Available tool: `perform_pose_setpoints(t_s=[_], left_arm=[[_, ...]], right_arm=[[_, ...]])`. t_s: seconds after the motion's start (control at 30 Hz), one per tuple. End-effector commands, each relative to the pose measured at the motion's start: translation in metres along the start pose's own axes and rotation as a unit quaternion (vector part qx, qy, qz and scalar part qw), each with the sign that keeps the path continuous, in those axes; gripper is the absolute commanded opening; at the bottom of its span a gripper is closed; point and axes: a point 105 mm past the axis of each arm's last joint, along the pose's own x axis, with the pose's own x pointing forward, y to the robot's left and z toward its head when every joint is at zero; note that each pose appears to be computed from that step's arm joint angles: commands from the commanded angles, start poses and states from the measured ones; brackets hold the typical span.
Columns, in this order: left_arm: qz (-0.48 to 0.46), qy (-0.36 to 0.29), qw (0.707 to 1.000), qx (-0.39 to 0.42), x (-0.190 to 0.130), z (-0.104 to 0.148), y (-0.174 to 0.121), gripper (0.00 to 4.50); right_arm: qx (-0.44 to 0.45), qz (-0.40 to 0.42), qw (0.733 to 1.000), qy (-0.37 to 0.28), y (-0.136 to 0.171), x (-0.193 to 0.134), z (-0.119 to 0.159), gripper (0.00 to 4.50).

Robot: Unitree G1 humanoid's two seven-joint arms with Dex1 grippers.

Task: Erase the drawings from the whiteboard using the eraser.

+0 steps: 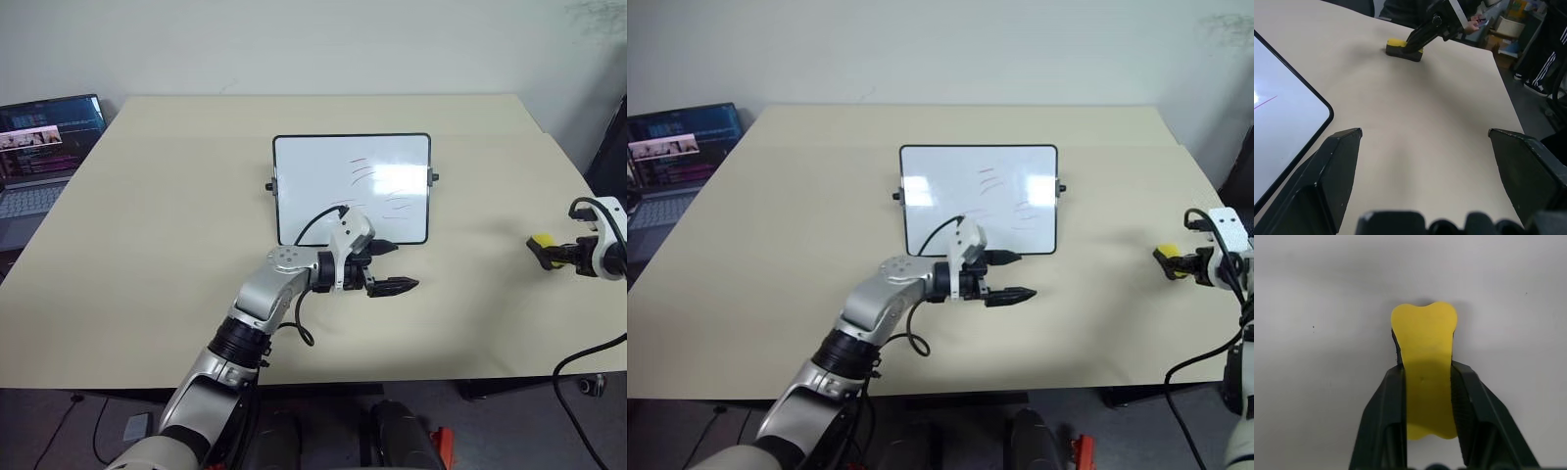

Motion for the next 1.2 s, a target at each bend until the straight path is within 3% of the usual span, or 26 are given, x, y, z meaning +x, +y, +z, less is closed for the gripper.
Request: perform_pose_setpoints(t_s=[0.03,0.17,0.33,0.57,0.7,0.9,1.2], left_arm=[[-0.004,-0.019,1.0,0.02,-0.001,0.013,-0.004,4.5],[-0.002,-0.019,1.0,0.02,-0.002,0.013,-0.003,4.5],[0.031,-0.017,0.999,0.034,-0.019,0.018,0.01,4.5],[0.147,0.012,0.987,0.062,-0.086,0.025,0.052,4.5],[0.202,0.036,0.976,0.077,-0.12,0.026,0.067,4.5],[0.232,0.052,0.967,0.089,-0.131,0.024,0.069,4.5],[0.263,0.053,0.958,0.106,-0.143,0.034,0.069,4.5]], right_arm=[[-0.014,-0.005,1.0,-0.022,-0.002,-0.005,0.014,0.81],[-0.018,-0.002,0.999,-0.028,0.0,-0.006,0.019,0.8],[-0.054,0.002,0.995,-0.079,0.006,-0.025,0.054,0.8],[-0.158,0.038,0.974,-0.161,0.057,-0.058,0.109,0.69],[-0.264,0.09,0.936,-0.216,0.118,-0.068,0.144,0.68],[-0.359,0.16,0.874,-0.286,0.199,-0.076,0.181,0.68],[-0.483,0.183,0.785,-0.342,0.288,-0.046,0.195,0.68]])
